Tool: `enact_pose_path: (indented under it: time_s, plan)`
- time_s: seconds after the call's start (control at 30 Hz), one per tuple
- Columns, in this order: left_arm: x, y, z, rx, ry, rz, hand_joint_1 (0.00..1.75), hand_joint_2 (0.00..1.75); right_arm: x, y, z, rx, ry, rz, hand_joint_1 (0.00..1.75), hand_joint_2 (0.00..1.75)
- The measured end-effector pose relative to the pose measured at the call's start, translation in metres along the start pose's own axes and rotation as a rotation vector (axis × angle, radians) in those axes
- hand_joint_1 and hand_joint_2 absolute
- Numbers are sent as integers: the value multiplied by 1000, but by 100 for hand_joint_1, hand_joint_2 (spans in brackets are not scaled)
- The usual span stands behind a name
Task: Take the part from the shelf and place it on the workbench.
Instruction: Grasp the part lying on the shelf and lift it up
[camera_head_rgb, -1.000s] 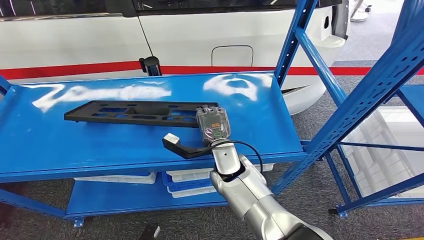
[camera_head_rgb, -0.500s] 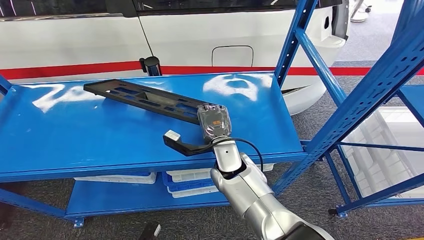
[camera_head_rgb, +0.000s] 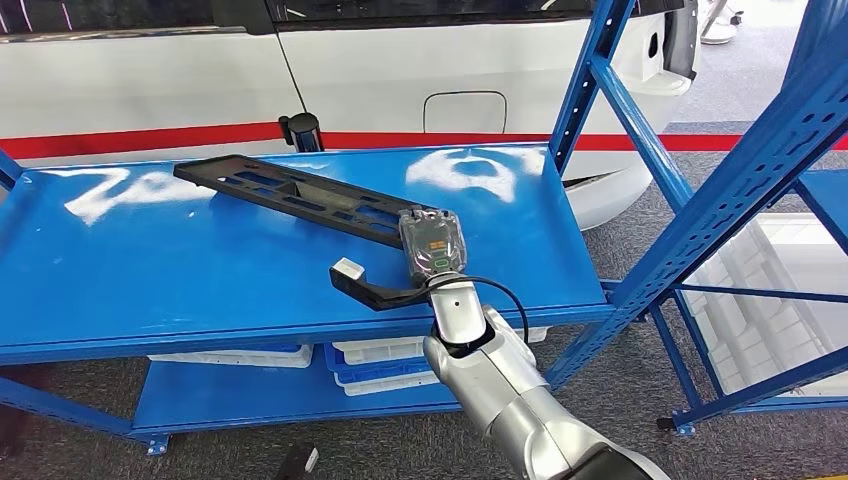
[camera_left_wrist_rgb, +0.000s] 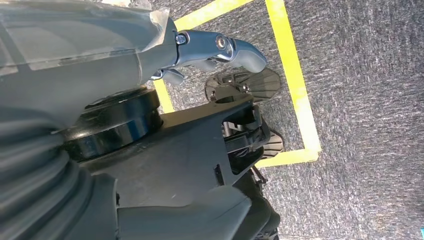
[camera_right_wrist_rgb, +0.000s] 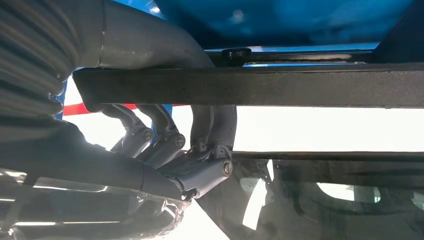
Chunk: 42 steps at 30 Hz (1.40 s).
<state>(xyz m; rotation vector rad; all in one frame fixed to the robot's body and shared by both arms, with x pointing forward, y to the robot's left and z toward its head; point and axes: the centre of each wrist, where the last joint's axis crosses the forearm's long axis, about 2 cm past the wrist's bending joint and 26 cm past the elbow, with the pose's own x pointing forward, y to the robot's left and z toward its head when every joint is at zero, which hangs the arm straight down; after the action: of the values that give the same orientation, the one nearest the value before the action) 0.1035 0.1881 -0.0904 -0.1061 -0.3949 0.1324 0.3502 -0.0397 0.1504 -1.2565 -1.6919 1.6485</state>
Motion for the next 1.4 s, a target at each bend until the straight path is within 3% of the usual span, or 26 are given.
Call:
enact_pose_path:
  time_s: [0.43,0.67,0.9,1.4]
  plan:
    - [6,-3,-1,101,36,17,0,175,-2,-4,-1,-118,-21,-46,175,175]
    - [5,2,-1,123,0,-27,0,175,-11,-45,-5,-382,-44,-113,175,175]
    - [2,6,-1,74,-36,-11,0,175,-27,-70,9,-580,-60,-155,175,175]
    - [2,9,-1,97,-57,2,0,175,-37,-66,19,-649,-71,-206,175,175]
